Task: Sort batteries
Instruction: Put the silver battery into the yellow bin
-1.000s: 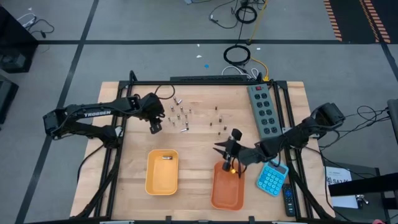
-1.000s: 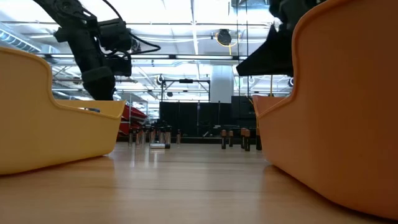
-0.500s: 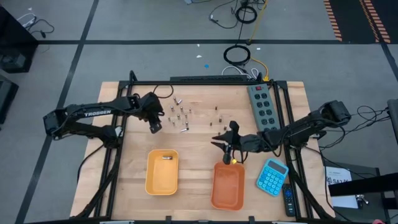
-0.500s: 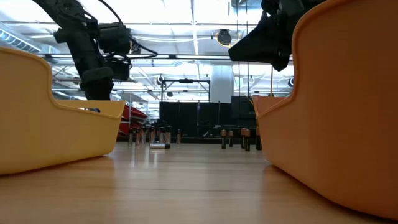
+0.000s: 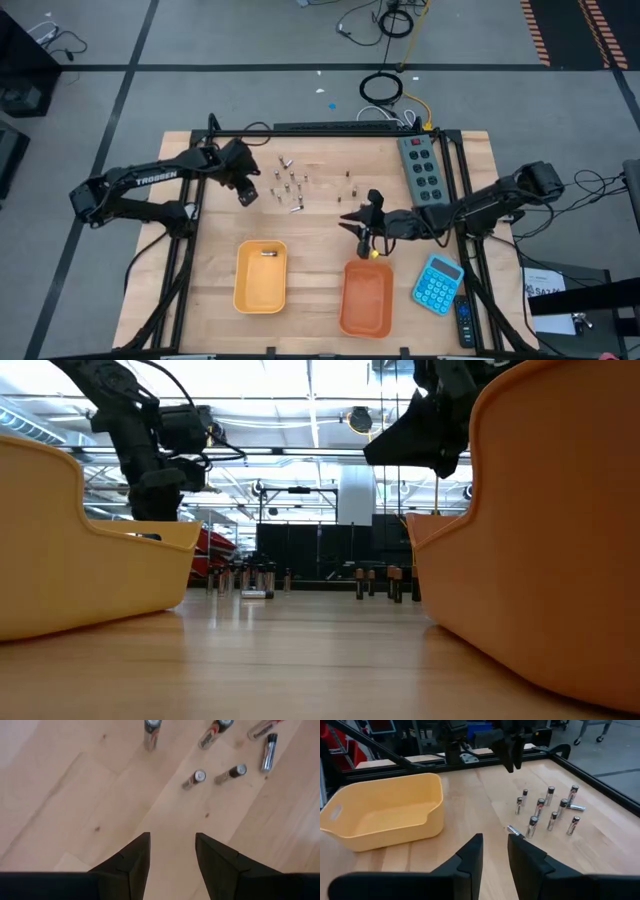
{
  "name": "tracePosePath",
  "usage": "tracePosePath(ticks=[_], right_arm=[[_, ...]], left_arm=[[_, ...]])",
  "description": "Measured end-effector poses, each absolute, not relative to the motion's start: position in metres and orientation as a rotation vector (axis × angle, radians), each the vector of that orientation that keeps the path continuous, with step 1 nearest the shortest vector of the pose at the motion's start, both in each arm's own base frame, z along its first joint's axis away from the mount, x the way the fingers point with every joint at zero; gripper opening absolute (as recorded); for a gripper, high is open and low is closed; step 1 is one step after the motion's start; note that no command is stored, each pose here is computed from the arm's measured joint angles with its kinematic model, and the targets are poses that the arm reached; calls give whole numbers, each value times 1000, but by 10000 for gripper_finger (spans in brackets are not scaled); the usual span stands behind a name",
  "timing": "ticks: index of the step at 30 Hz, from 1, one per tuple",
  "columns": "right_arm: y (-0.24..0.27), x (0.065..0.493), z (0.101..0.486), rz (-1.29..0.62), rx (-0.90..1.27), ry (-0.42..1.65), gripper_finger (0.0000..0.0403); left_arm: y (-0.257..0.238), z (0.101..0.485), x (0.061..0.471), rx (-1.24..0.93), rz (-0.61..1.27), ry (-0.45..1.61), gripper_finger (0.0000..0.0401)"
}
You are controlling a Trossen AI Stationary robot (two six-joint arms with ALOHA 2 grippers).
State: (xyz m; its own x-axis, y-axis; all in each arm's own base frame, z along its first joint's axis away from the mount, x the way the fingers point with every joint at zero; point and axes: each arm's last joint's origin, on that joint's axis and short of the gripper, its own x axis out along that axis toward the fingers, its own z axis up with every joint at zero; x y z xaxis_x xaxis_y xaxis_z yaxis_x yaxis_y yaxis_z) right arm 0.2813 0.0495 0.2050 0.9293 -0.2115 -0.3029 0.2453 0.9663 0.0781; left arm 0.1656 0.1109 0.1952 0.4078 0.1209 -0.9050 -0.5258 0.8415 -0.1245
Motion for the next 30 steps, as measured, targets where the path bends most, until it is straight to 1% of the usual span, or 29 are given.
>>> tracePosePath(ticks=[5, 12, 17, 22, 30], right_arm=[[45, 283, 206, -228, 134, 290, 82], [47, 282, 205, -220, 141, 299, 82], [49, 282, 205, -215, 150, 299, 82], [57, 280, 205, -208, 149, 296, 82], [62, 278, 205, -224, 139, 298, 82]], left_arm=[[103, 196, 170, -483, 398, 1085, 166], [85, 196, 181, -415, 358, 1100, 166], [84, 196, 181, -395, 380, 1111, 166], [80, 191, 182, -331, 406, 1108, 166], [83, 190, 182, -288, 400, 1097, 166]])
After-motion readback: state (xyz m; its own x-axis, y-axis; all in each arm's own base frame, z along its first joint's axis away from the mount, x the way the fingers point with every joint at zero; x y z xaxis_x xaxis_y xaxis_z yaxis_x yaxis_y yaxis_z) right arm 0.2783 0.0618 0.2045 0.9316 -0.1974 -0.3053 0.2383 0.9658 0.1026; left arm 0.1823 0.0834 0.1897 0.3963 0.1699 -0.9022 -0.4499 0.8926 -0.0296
